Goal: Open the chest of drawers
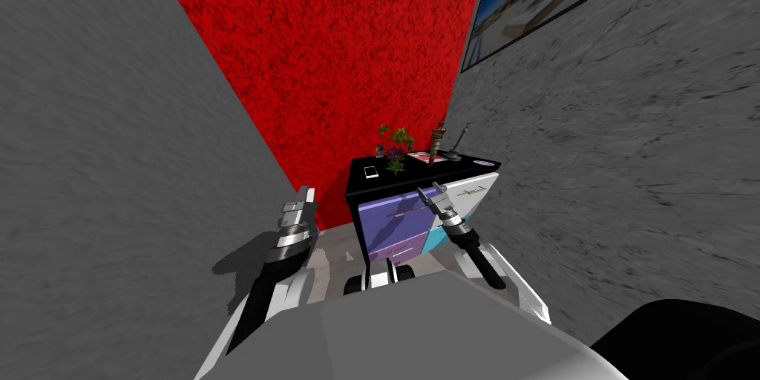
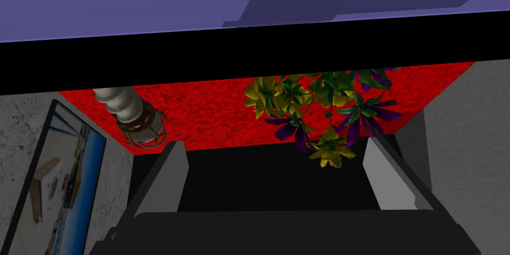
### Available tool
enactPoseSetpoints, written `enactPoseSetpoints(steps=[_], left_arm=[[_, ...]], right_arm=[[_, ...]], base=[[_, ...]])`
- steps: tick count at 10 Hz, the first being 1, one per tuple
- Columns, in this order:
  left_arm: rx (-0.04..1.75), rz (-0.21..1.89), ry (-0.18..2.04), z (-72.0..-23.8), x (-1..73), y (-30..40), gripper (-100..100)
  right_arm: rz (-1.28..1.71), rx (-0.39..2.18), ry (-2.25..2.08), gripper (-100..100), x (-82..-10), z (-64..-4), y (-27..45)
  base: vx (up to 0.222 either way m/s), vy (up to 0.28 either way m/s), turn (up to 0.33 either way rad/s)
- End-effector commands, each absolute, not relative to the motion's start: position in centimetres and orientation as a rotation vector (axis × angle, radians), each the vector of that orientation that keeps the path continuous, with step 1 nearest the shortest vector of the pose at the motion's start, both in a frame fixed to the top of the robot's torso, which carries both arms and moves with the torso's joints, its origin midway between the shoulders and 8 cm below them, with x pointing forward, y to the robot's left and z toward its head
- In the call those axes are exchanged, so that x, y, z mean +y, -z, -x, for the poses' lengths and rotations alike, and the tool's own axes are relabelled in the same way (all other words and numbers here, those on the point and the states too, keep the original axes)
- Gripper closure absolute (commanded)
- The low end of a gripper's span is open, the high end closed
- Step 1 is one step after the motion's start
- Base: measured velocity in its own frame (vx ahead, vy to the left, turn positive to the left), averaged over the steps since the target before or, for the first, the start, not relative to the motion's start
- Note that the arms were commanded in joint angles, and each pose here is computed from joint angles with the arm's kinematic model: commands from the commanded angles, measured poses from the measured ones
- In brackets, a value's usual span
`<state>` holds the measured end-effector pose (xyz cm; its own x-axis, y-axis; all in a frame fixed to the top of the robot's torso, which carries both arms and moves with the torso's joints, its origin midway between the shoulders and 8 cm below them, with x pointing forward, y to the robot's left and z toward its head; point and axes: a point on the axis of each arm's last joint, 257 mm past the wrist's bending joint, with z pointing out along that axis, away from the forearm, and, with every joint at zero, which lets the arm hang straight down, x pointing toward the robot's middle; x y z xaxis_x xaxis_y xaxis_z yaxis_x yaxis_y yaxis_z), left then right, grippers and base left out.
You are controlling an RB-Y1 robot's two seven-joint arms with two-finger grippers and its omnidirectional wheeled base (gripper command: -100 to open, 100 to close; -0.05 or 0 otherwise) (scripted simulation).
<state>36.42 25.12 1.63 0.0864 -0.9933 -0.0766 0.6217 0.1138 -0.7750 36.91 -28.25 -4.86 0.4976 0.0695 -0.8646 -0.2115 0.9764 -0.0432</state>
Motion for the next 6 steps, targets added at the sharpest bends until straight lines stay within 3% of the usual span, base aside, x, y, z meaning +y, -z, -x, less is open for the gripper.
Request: enactPoseSetpoints(steps=[1, 4, 6], left_arm=[[0.711, 0.661, 1.343, -36.4, 25.1, -1.6, 0], [0.711, 0.661, 1.343, -36.4, 25.1, -1.6, 0], [0.711, 0.661, 1.343, -36.4, 25.1, -1.6, 0]], right_arm=[[0.230, 1.038, -0.070, -100, -28.2, -37.0, 5.5], [0.341, 1.041, 0.054, -100, -28.1, -37.3, 6.7], [0.360, 1.035, 0.086, -100, -28.1, -37.3, 6.7]], base=[[-0.002, 0.098, -0.013], [-0.003, 0.065, -0.072], [0.000, 0.052, 0.028]])
